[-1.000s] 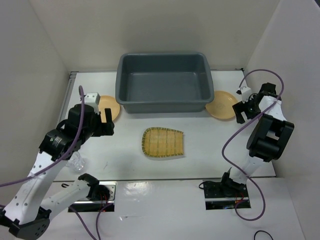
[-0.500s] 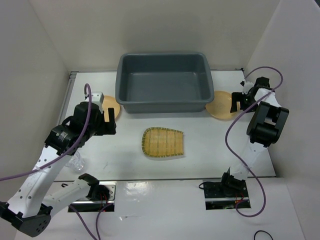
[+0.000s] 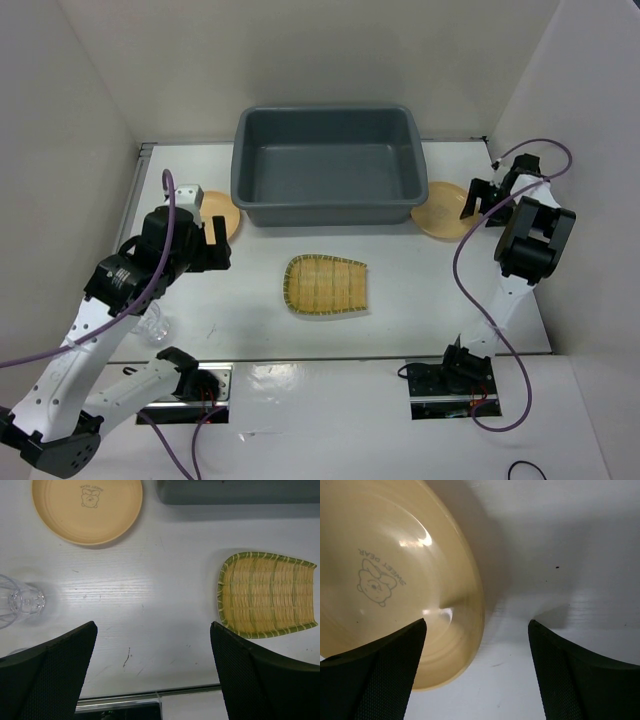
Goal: Place the mixed dishes into the plastic bin
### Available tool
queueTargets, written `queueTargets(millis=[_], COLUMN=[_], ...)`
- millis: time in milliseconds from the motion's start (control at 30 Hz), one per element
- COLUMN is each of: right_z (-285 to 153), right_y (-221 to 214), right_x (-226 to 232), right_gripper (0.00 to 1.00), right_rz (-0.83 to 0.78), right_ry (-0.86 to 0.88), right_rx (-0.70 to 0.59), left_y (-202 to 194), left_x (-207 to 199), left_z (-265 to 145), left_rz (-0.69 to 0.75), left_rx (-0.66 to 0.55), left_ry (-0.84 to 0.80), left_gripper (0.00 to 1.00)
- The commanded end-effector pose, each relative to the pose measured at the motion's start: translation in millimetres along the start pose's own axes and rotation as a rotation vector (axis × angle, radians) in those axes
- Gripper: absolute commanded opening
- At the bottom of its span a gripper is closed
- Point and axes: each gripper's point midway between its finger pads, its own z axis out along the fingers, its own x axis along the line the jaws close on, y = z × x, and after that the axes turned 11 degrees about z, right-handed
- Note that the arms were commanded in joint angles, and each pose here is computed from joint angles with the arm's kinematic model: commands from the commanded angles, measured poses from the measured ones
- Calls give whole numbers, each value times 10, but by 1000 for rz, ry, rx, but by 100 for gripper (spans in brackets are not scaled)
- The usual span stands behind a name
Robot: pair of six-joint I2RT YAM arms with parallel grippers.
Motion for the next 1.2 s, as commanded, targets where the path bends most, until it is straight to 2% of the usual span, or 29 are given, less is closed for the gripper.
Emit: queueTargets(millis=[0, 133, 233, 267, 333, 367, 433, 533, 733, 967, 1033, 1100, 1167], right_z=[173, 236, 270, 240, 174, 107, -69, -349, -1125, -2574, -2755, -3119, -3232], right_y=[-164, -250, -341, -317, -324, -275, -184, -26, 327, 1100, 1199, 1304, 1310], right_x=[-30, -66, -80, -70, -148, -168, -216, -248, -63, 366, 555, 891, 1437], right_gripper=[86, 68, 46, 35, 21, 10, 1, 0, 0, 0, 0, 0, 0], right_rz=[103, 120, 130, 127, 153, 156, 215, 274, 219, 100, 79, 7, -126], right_ry=[23, 12, 9, 10, -7, -9, 16, 80, 89, 85, 79, 117, 187], right_rx=[54, 72, 101, 93, 89, 70, 33, -28, -199, -595, -643, -729, -758], left_y=[28, 20, 20, 20, 20, 20, 20, 20, 28, -11, -8, -8, -8], left_x=[17, 12, 12, 12, 12, 12, 12, 12, 17, 13, 29, 29, 29], left_z=[24, 45, 45, 45, 45, 45, 45, 45, 24, 62, 64, 64, 64], left_rz=[-20, -18, -18, -18, -18, -18, -18, -18, -20, -15, -15, -15, -15], left_rx=[-13, -4, -4, -4, -4, -4, -4, -4, -13, 4, 3, 3, 3], left_ry=[14, 16, 16, 16, 16, 16, 16, 16, 14, 17, 26, 26, 26], left_gripper=[100, 100, 100, 100, 100, 100, 100, 100, 100, 100, 100, 100, 100])
